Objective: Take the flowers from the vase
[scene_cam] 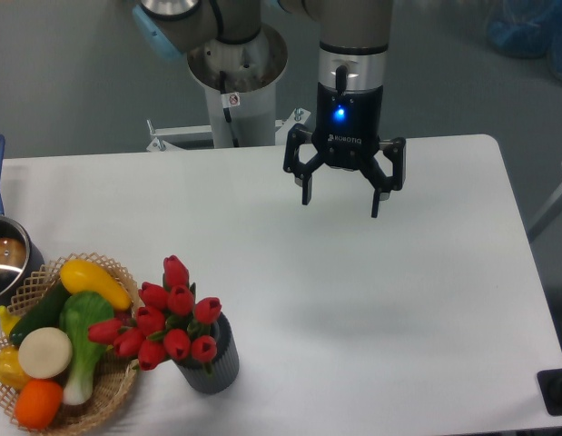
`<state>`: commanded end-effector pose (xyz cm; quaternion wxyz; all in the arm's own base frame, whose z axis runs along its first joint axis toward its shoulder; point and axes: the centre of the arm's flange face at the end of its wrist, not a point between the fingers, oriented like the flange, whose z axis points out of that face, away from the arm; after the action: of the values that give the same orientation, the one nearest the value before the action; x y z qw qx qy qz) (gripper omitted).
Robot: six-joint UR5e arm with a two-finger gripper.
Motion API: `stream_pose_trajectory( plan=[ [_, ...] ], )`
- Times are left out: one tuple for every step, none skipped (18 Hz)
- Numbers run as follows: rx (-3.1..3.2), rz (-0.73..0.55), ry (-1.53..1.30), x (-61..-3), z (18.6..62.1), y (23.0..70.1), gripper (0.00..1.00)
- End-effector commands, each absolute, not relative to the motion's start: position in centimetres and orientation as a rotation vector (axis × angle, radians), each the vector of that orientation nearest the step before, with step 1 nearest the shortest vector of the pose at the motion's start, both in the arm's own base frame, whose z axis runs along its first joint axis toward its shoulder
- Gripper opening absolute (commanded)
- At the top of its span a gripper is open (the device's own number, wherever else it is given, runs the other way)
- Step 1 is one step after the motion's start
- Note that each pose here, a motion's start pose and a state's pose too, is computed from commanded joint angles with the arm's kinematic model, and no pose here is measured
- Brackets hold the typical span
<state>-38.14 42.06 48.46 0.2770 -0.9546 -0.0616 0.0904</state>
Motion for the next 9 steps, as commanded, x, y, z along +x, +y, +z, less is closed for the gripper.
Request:
stream_pose_trajectory(
  plan=[
    [-2.549, 0.273, -0.162, -38.47, 48.41, 42.20, 1.00],
    [-2.536, 0.296, -0.157, -38.64, 48.21, 42.28, 1.00],
    [-2.535, 0.296, -0.160, -38.62, 48.11, 42.27, 1.00],
    [-2.534, 0.297, -0.158, -38.56, 48.13, 42.33, 1.00],
    [-2.535, 0.296, -0.158, -38.56, 48.11, 42.33, 1.00],
    [-2.533, 0.299, -0.157, -38.52, 48.21, 42.31, 1.00],
    [-2.533, 0.295, -0.165, -38.56, 48.13, 42.33, 1.00],
    [-2.529, 0.289, -0.171, -38.57, 48.02, 42.39, 1.00],
    [-2.526, 0.284, -0.167, -38.65, 47.78, 42.59, 1.00]
  ],
)
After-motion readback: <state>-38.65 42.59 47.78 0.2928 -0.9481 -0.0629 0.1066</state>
